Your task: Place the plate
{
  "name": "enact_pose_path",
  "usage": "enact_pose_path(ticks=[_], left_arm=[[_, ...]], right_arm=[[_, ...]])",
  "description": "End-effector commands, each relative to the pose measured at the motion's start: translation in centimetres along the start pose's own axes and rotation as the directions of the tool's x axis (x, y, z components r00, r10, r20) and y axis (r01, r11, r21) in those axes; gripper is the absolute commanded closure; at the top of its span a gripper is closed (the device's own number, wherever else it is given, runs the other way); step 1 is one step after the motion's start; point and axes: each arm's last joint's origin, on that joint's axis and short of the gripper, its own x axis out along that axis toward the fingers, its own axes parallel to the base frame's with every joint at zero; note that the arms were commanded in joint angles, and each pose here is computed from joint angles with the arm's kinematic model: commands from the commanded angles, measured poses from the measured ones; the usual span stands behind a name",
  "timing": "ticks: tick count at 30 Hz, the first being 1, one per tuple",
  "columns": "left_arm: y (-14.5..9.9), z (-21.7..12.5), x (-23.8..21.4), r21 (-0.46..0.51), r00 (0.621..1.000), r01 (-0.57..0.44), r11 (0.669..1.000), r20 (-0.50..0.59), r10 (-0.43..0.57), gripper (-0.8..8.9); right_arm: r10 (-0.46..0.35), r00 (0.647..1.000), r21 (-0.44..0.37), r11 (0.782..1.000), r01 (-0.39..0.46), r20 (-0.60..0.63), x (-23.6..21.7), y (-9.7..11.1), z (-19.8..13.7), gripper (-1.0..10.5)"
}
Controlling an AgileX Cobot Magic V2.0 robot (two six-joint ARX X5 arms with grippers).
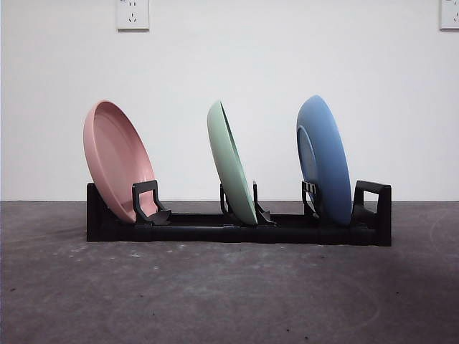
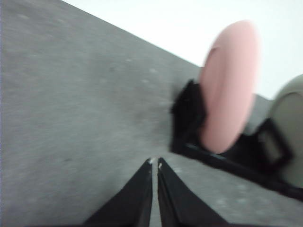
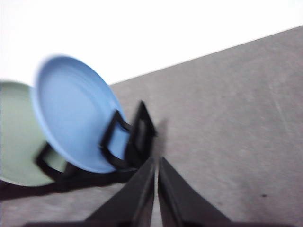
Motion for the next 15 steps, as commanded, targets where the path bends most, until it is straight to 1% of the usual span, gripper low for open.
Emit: enact_pose_path(ticks=[1, 5, 10, 13, 15], left_arm=[[-1.1, 1.9, -0.3, -0.038, 0.999, 0.045, 0.998, 0.009, -0.045, 7.98], [-2.6, 4.4, -0.4, -0.033, 0.997, 0.065, 0.997, -0.040, -0.066, 7.98], [-4.7, 8.0, 0.0, -0.002, 0.988, 0.109, 0.994, -0.110, -0.109, 7.98], [-6.0, 9.9, 0.4, 0.011, 0.976, 0.161, 0.987, -0.149, -0.158, 7.98], [-6.9, 10.9, 0.7, 0.018, 0.964, 0.204, 0.979, -0.178, -0.198, 7.98]], right_arm=[[0.019, 0.999, 0.068, 0.998, -0.017, -0.031, -0.7, 0.8, 1.6, 9.3], [0.048, 0.995, 0.061, 0.997, -0.042, -0.090, -1.6, 2.0, 3.9, 9.3], [0.117, 0.979, 0.027, 0.993, -0.114, -0.167, -2.1, 3.7, 7.2, 9.3], [0.179, 0.960, 0.016, 0.984, -0.180, -0.217, -1.8, 4.6, 9.1, 9.3], [0.229, 0.939, 0.011, 0.972, -0.234, -0.255, -1.4, 5.1, 10.2, 9.3]])
